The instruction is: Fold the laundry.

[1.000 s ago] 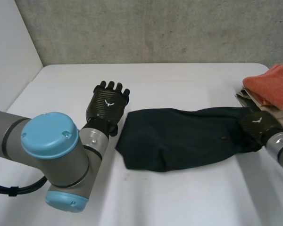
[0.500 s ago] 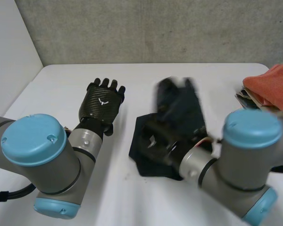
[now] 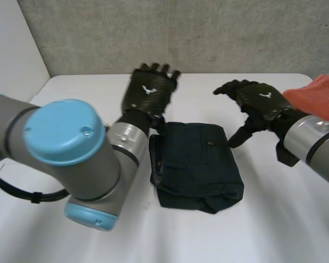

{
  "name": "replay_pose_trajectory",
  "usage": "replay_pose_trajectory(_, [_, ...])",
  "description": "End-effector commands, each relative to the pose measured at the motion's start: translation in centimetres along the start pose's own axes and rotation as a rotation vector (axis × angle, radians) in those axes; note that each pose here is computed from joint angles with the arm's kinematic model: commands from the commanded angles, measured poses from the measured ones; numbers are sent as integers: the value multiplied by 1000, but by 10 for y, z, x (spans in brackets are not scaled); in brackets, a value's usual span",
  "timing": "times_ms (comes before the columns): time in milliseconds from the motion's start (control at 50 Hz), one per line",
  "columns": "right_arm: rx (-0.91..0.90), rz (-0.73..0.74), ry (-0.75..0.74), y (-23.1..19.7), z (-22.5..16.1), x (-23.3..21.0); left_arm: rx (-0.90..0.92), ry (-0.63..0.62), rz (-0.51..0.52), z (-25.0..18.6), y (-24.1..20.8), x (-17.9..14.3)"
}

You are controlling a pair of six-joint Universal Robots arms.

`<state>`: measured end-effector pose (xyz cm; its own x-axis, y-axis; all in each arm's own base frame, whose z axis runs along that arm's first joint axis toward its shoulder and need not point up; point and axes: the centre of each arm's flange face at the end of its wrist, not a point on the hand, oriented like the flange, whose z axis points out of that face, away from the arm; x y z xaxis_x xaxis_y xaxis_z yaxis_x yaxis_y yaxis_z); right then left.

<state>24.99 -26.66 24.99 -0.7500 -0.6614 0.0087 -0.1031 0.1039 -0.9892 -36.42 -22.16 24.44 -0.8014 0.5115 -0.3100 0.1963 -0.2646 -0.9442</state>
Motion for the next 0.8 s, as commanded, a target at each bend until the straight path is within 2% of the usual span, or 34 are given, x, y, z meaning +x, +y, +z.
replay_pose_trajectory(20, [-117,49,94,18,19,28,-140,188,-16,1,21,53])
replay_pose_trajectory(140, [-204,64,110,38,34,36,-301,205,17,9,59,67])
replay_pose_trajectory(260, [-276,7,27,63,45,10,-423,139,86,5,86,63])
replay_pose_trajectory(420, [-345,-103,-61,91,50,-16,-496,138,193,-2,106,50])
replay_pose_trajectory(520, [-390,-184,-34,107,54,-13,-511,147,205,-4,111,50])
replay_pose_trajectory(620, [-389,-278,21,100,54,-7,-504,148,195,-5,107,49])
replay_pose_trajectory(700, [-345,-284,34,84,48,-8,-481,148,184,-5,97,48])
replay_pose_trajectory(800, [-235,-246,66,55,36,-10,-384,135,157,-10,53,37])
